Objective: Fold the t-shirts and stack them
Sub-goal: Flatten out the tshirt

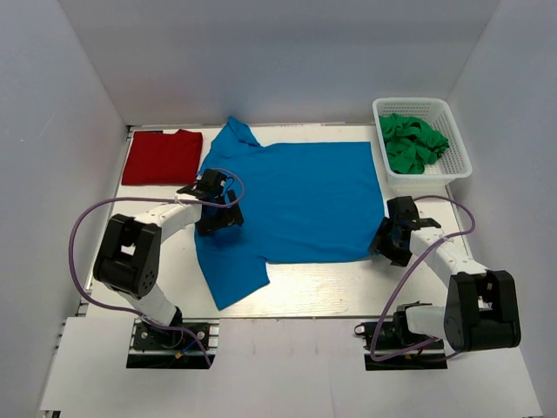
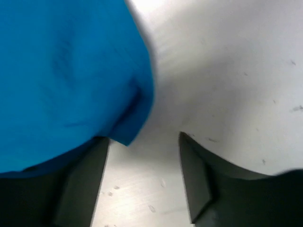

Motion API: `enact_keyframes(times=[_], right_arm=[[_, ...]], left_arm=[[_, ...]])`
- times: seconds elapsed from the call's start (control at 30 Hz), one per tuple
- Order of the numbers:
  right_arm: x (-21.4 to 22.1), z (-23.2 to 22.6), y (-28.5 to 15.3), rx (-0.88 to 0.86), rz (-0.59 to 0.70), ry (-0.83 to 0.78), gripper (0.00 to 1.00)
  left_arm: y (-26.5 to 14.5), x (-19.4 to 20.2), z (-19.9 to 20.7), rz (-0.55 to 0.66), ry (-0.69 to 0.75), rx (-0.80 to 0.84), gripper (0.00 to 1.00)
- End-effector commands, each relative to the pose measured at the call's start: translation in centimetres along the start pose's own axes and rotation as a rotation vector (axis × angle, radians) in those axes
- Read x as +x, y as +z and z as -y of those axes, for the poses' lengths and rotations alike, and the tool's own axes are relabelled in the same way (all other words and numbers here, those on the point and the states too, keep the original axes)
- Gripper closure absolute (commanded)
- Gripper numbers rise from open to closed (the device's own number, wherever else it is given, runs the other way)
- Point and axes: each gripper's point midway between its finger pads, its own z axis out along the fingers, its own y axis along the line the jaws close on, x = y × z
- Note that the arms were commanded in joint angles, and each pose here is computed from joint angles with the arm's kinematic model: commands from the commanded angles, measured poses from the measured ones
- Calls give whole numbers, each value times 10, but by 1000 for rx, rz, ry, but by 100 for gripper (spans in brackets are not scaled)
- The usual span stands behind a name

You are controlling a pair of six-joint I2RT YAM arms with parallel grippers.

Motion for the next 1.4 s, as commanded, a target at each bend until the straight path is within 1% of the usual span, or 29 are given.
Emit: enact_keyframes(times=[0.0, 0.03, 0.07, 0.1, 0.17, 0.2, 0.23, 0.27, 0.4, 0.5, 0.57, 0.6, 0.63, 0.67, 0.7, 0.77, 0.8, 0.87, 0.9, 0.93, 1.0, 1.2, 1.37], right_arm=[[-26, -22, -2, -100, 108, 37, 36], [-25, -24, -1, -113, 105, 38, 40], [-25, -27, -2, -126, 106, 33, 49], [-23, -31, -2, -148, 96, 26, 51], [-26, -35, -3, -167, 102, 24, 61], [-25, -36, -3, -174, 98, 16, 73], [-23, -36, -4, -174, 90, 18, 90], [-22, -35, -4, -172, 87, 13, 100], [-20, -29, -6, -148, 84, 2, 100], [-26, -27, -14, -144, 98, -42, 100], [-21, -13, -17, -81, 69, -108, 100], [-36, -14, -26, -63, 105, -126, 100], [-31, -1, -27, 3, 71, -153, 100], [-31, -1, -31, 3, 59, -149, 100], [-34, -10, -36, -42, 61, -167, 100], [-38, -19, -42, -84, 74, -188, 100], [-31, -12, -44, -57, 40, -180, 100], [-36, -11, -50, -37, 43, -165, 100], [-27, -2, -52, 5, -3, -166, 100], [-30, 0, -56, 26, -1, -159, 100], [-28, 18, -60, 127, -20, -127, 100], [-34, 20, -69, 157, -37, -163, 100], [-38, 28, -70, 229, -59, -187, 100]], left_arm=[[2, 1, -4, 12, -2, -22, 0], [2, 1, -4, 12, -2, -22, 0], [2, 1, -4, 12, -11, -22, 0], [2, 1, -4, 12, -12, -22, 0], [4, 5, -6, -3, -10, -32, 0], [4, 7, -8, -13, -9, -39, 0], [5, 10, -11, -15, -17, -52, 0], [5, 10, -11, -15, -17, -52, 0], [7, 13, -15, -17, -25, -67, 0], [10, 17, -23, -34, -40, -96, 0], [13, 21, -27, -46, -37, -116, 0], [16, 21, -32, -42, -35, -142, 0], [15, 23, -33, -50, -44, -148, 0], [17, 26, -37, -63, -41, -169, 0], [17, 24, -41, -62, -52, -174, 0], [22, 32, -50, -83, -55, -215, 0], [22, 32, -49, -82, -64, -215, 0], [25, 34, -52, -93, -60, -237, 0], [25, 34, -52, -93, -60, -237, 0], [27, 36, -54, -102, -59, -243, 0], [27, 32, -51, -94, -60, -238, 0], [30, 32, -53, -90, -59, -246, 0], [30, 32, -53, -90, -59, -246, 0]])
